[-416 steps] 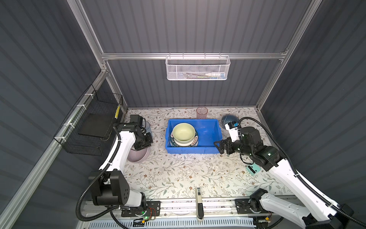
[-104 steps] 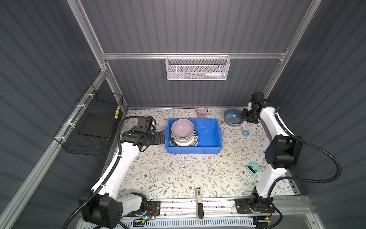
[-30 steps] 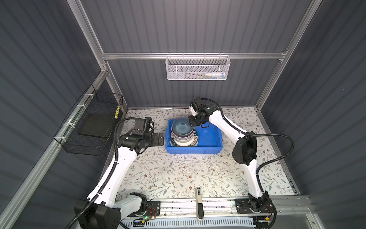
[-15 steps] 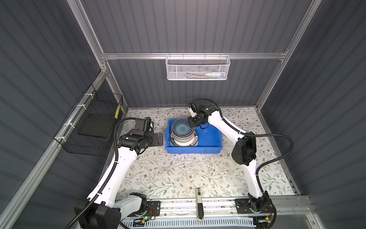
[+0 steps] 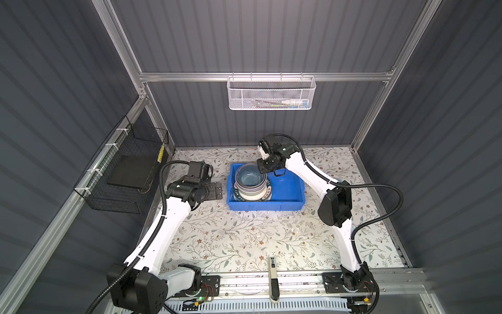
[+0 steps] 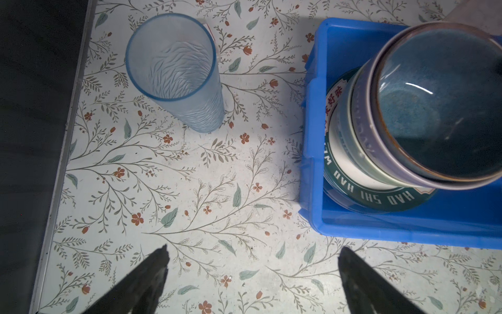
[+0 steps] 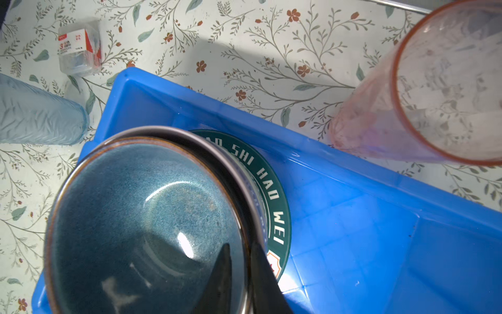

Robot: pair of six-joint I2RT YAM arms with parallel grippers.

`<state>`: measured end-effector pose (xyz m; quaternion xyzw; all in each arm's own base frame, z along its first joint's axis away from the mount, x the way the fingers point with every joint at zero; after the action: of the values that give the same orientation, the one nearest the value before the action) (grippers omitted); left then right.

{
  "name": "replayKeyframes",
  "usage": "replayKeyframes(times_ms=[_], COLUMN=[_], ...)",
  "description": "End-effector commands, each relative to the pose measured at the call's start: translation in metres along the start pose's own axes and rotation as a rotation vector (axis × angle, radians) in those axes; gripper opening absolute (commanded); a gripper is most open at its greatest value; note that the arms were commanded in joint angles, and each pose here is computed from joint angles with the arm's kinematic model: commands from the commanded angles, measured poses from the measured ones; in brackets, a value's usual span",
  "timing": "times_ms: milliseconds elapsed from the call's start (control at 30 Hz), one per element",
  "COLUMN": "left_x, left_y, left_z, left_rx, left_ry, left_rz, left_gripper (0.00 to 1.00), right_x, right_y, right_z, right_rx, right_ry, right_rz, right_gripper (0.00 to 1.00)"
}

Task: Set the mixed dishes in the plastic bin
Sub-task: 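Lower the dark blue bowl onto the lilac bowl and open the right gripper, then withdraw the right gripper while the left gripper moves to the pale blue cup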

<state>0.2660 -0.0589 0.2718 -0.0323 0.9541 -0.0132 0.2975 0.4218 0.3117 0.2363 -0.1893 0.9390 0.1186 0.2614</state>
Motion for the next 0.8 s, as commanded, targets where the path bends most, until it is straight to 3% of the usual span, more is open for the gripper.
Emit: replayKeyframes(times_ms=[0,233,500,767], left_x=[-0.01,-0.033,-0.056,-0.078], left_y=[0.003,0.003,0.017,0.044], left_z=[-0.001,0.004,0.019,0.031], left_rx=[-0.039,-0.102,-0.231,-0.314], left_ry=[-0.009,-0.035,-0.049,-0.049], left_rz=[-0.032,-0.053,-0.082,-0.132], left_gripper=[0.98,0.93,0.81,0.72], right_x=[-0.009,-0.001,0.035,0.089], right_y=[0.006,0.004,-0.005,-0.022], right_z=[-0.03,-0.058,-0.1,-0.137], right_rx=[-0.023,-0.04,-0.068,-0.137], right_ry=[-0.062,-0.099,-0.149,-0.181], right_rz=[-0.003,-0.01,-0.006,0.049], right_gripper=[0.2,0.4,0.63,0.7])
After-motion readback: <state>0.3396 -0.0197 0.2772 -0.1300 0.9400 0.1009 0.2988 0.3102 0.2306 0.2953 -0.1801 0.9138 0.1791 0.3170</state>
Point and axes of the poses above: each gripper's point midway between its finger pads, its own z axis out along the fingers, its own y axis along the line the jaws close on, x = y × z, the point moved 8 cm from there along -z, back along the fingers, and after that the axes turned 2 degrees about -z, right-handed, at the moved point
